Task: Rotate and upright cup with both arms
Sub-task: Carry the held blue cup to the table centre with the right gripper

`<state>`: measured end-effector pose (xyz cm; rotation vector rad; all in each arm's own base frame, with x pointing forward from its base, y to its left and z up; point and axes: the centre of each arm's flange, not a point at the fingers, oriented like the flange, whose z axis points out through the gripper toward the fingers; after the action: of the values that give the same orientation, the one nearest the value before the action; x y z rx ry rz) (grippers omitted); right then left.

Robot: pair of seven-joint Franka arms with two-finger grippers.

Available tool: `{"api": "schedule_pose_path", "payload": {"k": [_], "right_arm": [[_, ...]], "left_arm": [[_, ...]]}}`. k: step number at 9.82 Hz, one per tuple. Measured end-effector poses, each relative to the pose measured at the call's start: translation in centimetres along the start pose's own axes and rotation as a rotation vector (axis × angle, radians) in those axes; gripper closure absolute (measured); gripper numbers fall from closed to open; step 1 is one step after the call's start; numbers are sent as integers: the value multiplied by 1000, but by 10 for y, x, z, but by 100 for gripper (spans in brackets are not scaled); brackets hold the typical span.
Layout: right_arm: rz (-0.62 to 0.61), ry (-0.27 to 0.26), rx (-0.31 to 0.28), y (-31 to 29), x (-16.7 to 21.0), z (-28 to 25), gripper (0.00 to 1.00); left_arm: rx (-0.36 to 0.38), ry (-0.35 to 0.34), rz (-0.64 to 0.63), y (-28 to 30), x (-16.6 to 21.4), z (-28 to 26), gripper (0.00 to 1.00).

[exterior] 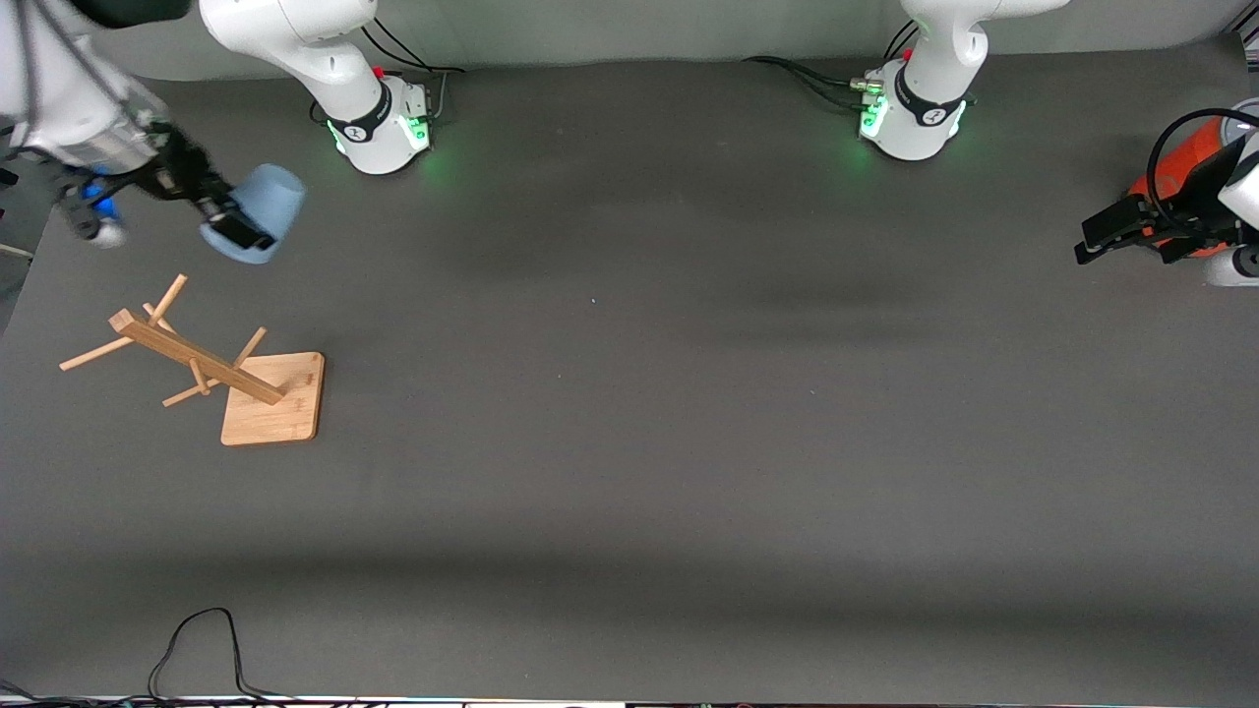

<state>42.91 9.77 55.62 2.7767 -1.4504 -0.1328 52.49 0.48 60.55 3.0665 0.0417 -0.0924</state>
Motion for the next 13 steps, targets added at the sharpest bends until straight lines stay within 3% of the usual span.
{"api": "schedule_pose_path", "payload": {"k": [3,6,9,13], "right_arm": [[177,33,-21,-77,-108,8,18],[344,85,-45,-178,-202,54,18],[490,147,-70,-249,-286,131,18],[588,239,-92,-287,-365,258,18]], "left_arm": [[-3,-5,-7,-4,1,2,0],[-6,-12,-5,-2,2,5,0],[-8,-18,-7,-3,7,11,0],[-10,-26,-10,-5,10,16,0]]}}
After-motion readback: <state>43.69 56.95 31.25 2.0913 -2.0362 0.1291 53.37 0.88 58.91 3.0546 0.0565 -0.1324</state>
